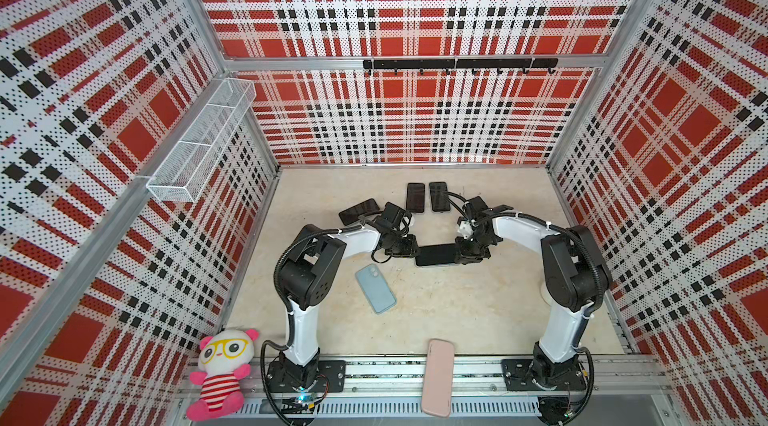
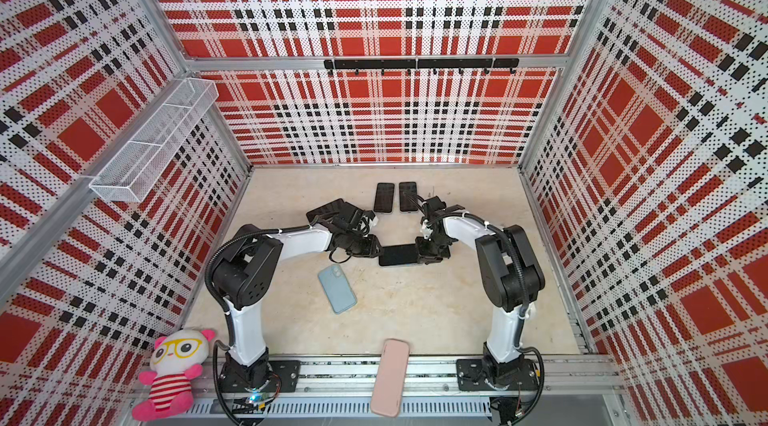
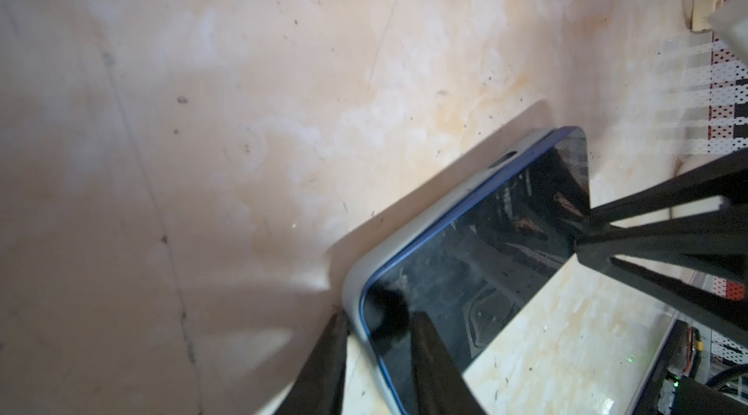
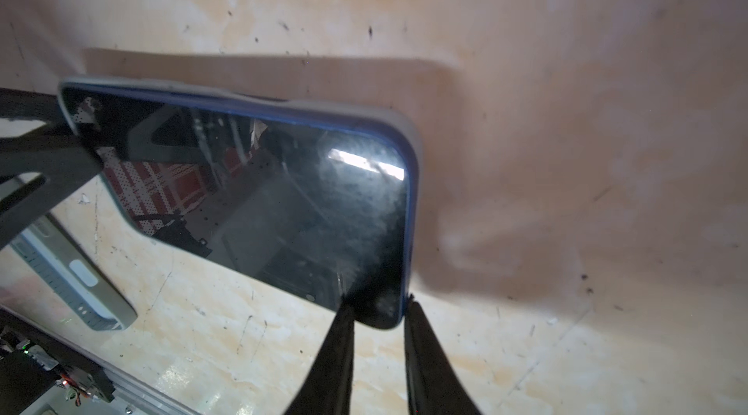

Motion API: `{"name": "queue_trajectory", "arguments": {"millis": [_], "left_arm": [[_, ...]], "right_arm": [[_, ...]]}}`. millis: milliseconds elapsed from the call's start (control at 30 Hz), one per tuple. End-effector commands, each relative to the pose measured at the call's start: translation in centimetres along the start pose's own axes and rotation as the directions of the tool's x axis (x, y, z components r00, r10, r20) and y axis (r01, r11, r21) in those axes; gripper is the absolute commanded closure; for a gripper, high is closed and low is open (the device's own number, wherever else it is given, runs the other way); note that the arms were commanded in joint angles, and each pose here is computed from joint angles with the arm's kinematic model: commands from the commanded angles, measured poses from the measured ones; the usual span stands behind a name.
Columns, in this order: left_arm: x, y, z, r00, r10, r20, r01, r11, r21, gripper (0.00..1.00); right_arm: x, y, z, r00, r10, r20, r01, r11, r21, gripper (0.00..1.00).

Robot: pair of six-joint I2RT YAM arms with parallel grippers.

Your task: Put the phone into the phone case

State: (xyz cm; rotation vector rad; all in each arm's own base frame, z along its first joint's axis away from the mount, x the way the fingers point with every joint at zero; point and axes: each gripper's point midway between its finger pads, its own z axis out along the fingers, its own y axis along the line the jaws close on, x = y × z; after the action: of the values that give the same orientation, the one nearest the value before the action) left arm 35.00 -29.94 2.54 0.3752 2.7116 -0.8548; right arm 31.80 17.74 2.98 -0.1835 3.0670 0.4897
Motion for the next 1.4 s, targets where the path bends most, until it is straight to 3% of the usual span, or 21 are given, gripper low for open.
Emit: {"name": "queue_trajectory", "arguments": {"millis": [0,333,1133,1233,1367], "left_arm": [[3.1,0.6,1.7,0.995,-0.019,-0.101,0.016,0.999,-0.027,0.69],[3.5,-0.1,1.9,0.994,0.004,-0.106,-0.008,0.999,-0.032,0.69],[4.2,0.9,2.8,0.991,0.001,-0.137,-0.01,0.998,-0.061,0.7],[4.2,1.0,2.9,0.99,0.004,-0.138,-0.013,0.998,-0.063,0.7],[4.1,1.2,2.7,0.991,0.002,-0.134,-0.011,0.998,-0.068,0.7]], "right_arm": [[0.5,-0.4,1.9,0.999,-0.005,-0.042,0.005,1.0,0.02,0.78],[1.7,-0.6,4.5,0.994,0.002,-0.109,0.006,0.997,0.076,0.84],[7.2,-1.8,13.7,0.963,0.063,-0.26,-0.034,0.993,0.113,0.88],[6.7,-1.6,12.9,0.969,0.048,-0.243,-0.021,0.993,0.112,0.88],[4.0,-1.0,7.5,0.987,0.008,-0.161,0.017,0.988,0.156,0.86]]}}
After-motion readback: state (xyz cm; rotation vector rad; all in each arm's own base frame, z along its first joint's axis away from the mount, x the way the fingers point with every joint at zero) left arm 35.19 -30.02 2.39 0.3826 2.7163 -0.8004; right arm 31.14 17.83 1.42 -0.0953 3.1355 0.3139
